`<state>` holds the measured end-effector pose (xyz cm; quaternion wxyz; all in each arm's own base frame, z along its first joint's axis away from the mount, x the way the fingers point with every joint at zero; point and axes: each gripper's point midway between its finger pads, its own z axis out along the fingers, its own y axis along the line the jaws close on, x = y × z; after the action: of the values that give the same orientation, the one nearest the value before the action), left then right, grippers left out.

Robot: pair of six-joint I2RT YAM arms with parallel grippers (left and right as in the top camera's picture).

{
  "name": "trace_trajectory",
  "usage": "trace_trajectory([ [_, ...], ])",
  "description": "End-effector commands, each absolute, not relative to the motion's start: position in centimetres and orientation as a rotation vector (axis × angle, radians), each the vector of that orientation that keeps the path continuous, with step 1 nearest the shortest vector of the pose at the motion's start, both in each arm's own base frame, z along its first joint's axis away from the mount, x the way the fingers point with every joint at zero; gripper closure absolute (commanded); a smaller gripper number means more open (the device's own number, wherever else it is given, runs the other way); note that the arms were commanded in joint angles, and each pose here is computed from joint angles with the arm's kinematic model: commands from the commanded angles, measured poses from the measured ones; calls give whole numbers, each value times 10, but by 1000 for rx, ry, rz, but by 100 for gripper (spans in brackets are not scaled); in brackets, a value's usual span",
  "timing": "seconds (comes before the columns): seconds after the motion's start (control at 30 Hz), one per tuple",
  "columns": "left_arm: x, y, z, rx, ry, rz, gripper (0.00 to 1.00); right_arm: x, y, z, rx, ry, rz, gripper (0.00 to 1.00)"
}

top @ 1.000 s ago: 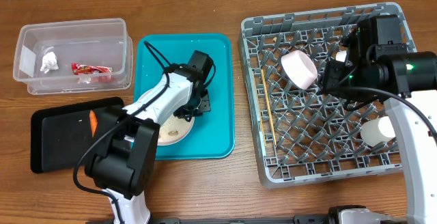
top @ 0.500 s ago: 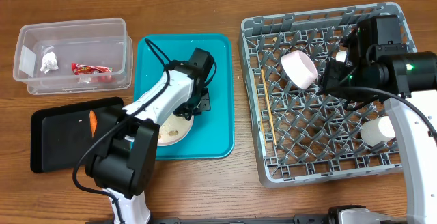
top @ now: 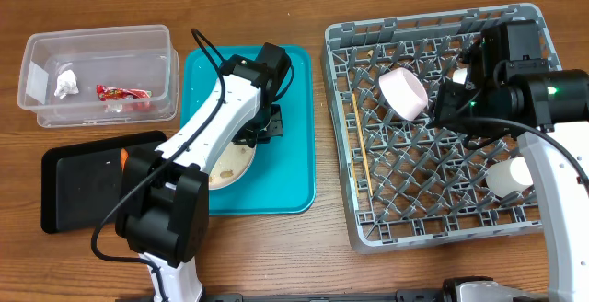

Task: Sort waste into correct bins and load items into the dishwasher
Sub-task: 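Grasp the rim of the white plate of rice with the left gripper, then lift the plate and carry it left over the black tray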

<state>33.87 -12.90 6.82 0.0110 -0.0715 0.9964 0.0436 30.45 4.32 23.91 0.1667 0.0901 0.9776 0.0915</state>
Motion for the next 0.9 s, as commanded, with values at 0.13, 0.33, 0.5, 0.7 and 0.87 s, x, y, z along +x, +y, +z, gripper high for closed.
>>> trace_trajectory([
  [0.13, 343, -118, 76, -263, 3083, 237, 96, 305, 42, 239, 252, 2779, 261, 53],
  [0.33, 348, -117, 90, -261, 3066, 250, 96, 305, 42, 239, 252, 2779, 261, 53],
  [0.5, 351, -113, 110, -266, 3048, 285, 96, 305, 42, 239, 252, 2779, 261, 53],
  [0.7, 345, -105, 120, -296, 3079, 307, 96, 305, 42, 239, 253, 2779, 261, 53],
  [0.87, 338, -85, 126, -364, 3102, 333, 96, 305, 42, 239, 253, 2779, 261, 54],
])
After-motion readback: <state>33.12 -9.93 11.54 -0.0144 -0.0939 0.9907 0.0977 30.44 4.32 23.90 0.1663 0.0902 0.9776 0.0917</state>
